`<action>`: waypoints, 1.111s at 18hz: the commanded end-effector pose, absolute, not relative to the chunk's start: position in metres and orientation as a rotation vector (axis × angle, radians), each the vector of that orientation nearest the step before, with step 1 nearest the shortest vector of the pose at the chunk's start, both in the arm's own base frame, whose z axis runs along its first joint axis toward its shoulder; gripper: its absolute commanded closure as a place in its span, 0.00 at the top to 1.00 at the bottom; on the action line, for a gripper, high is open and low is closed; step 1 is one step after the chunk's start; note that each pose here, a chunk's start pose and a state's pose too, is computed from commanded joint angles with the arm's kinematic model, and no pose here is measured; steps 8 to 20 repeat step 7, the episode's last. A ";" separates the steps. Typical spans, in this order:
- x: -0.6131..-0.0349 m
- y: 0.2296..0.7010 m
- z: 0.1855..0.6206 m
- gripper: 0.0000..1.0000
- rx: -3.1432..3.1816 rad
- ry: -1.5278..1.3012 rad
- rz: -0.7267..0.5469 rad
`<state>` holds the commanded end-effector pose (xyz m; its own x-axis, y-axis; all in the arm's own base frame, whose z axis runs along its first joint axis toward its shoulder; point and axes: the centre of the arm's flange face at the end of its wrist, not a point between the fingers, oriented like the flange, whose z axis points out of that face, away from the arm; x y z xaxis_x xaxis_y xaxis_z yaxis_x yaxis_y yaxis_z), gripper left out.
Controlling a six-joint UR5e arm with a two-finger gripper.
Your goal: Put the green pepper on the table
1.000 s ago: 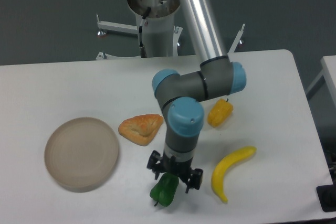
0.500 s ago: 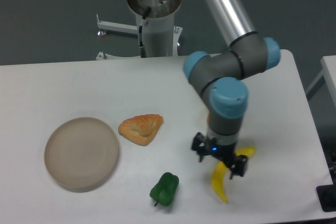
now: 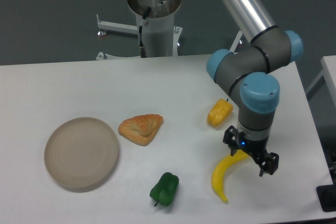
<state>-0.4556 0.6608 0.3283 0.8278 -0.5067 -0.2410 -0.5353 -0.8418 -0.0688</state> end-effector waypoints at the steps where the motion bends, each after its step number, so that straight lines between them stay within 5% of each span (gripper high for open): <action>1: -0.456 0.660 0.327 1.00 -2.877 0.822 0.321; 20: -0.454 0.660 0.323 1.00 -2.894 0.827 0.332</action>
